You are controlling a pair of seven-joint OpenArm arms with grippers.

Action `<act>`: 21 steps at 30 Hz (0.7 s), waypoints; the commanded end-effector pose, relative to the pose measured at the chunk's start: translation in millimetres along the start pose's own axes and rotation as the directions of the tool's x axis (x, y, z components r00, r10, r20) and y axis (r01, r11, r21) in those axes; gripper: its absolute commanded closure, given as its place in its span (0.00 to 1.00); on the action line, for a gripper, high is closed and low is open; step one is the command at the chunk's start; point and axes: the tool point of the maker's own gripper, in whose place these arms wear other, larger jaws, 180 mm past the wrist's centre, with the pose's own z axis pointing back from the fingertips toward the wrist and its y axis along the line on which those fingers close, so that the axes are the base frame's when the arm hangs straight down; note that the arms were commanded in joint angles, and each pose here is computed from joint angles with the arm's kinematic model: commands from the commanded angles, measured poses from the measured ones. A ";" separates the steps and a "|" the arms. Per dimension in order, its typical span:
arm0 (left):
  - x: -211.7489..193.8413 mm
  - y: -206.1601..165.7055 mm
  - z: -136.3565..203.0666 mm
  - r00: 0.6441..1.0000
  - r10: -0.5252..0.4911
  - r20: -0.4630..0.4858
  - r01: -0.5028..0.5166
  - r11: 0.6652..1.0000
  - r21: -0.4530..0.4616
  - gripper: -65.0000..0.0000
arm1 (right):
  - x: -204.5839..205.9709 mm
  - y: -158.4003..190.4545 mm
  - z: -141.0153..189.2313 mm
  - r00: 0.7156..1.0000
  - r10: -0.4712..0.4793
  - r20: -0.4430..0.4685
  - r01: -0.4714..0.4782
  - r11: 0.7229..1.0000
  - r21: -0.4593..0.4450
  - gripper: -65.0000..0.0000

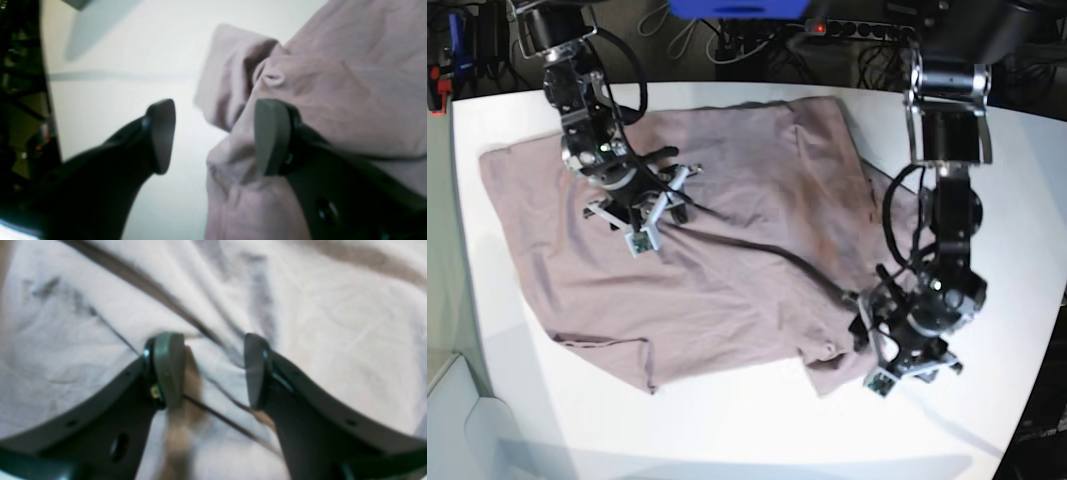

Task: Layout the t-shirt on the table in an organized manner, then fold the t-shirt properly
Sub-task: 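Drag the hem with the left gripper away from the right gripper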

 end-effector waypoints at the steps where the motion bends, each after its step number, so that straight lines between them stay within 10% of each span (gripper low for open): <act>1: 12.0 7.4 8.5 0.999 -0.006 0.036 0.005 1.000 0.025 0.43 | -26.5 -5.1 1.9 0.994 0.007 -0.112 -0.008 1.000 -0.012 0.60; 11: -98.2 -64.4 10.1 0.981 0.022 -0.194 -0.046 0.992 -0.120 0.45 | -26.2 -5.1 1.9 0.994 0.007 -0.110 -0.008 1.000 -0.012 0.60; 18: -151.4 -95.3 15.5 0.949 0.028 -0.313 -0.089 0.979 -0.182 0.99 | -25.2 -9.1 3.4 0.994 0.015 -0.108 -0.017 1.000 -0.018 0.60; 21: -166.0 -103.0 21.5 0.940 0.023 -0.341 -0.094 0.976 -0.194 0.97 | -25.4 -9.8 3.5 0.994 0.016 -0.108 -0.018 1.000 -0.018 0.60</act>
